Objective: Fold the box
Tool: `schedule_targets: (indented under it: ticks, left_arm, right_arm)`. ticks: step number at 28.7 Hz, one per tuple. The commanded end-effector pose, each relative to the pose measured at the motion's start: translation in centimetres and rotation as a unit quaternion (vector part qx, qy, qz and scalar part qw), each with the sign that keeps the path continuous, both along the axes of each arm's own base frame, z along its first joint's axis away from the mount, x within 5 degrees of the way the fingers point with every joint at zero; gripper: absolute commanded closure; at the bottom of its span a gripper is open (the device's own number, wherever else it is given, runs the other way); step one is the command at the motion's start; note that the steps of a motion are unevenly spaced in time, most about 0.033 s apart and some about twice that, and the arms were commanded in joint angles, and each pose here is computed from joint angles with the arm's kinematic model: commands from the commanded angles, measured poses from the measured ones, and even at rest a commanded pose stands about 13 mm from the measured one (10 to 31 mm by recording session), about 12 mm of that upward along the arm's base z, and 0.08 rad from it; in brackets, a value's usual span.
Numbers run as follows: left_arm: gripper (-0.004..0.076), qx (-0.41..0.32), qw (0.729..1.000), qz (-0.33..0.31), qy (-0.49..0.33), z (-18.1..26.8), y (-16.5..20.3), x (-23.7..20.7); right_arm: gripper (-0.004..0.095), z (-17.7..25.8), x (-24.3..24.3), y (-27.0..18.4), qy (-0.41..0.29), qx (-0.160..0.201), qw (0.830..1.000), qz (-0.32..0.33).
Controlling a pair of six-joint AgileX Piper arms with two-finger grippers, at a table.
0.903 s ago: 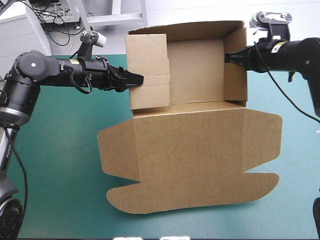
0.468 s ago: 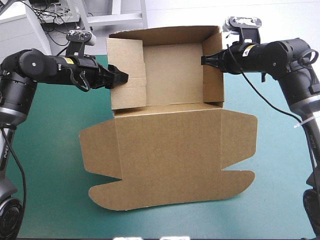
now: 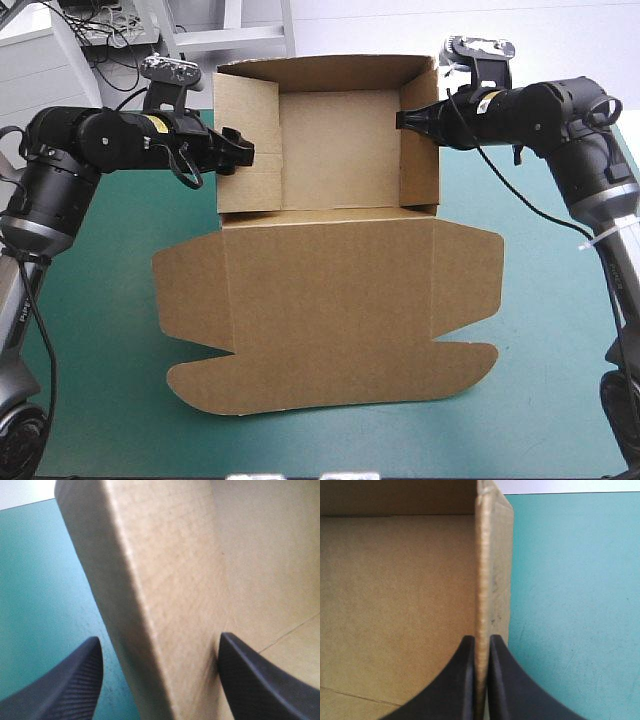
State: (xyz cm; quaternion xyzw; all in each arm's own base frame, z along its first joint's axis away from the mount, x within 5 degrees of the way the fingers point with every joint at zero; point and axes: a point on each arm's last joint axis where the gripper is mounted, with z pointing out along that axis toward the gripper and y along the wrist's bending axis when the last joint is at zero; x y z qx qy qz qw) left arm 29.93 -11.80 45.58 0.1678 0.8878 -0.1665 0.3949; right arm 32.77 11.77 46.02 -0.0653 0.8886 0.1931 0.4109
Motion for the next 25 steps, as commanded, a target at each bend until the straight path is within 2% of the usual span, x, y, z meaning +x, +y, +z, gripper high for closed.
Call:
schedule_targets:
  ticks: [1,8,10,17,21,25]
  left_arm:
    - [0.0274,-0.012,0.998,0.030,-0.062,2.6,0.0,-1.3]
    - [0.0275,-0.010,0.996,0.062,-0.056,2.4,-0.2,-1.3]
    - [0.0297,-0.017,0.996,0.069,-0.052,2.4,-0.2,-1.3]
    - [0.0475,-0.014,0.997,0.072,-0.010,1.1,-0.6,-0.5]
    - [0.0605,-0.021,0.998,0.064,0.019,0.4,-1.0,-0.3]
    - [0.0745,-0.038,0.997,0.060,0.017,0.6,-1.3,-0.3]
  right_arm:
    - [0.0927,3.2,-1.5,-0.1,-0.069,0.039,0.997,-0.003]
    - [0.0927,2.9,-1.3,0.5,-0.064,0.045,0.997,0.003]
    - [0.0927,3.0,-1.3,0.5,-0.067,0.047,0.997,0.003]
    - [0.0927,3.0,-1.3,0.6,-0.065,0.056,0.996,0.008]
    - [0.0927,2.9,-1.4,0.6,-0.060,0.054,0.997,0.009]
    - [0.0927,2.1,-1.2,0.8,-0.033,0.034,0.999,0.020]
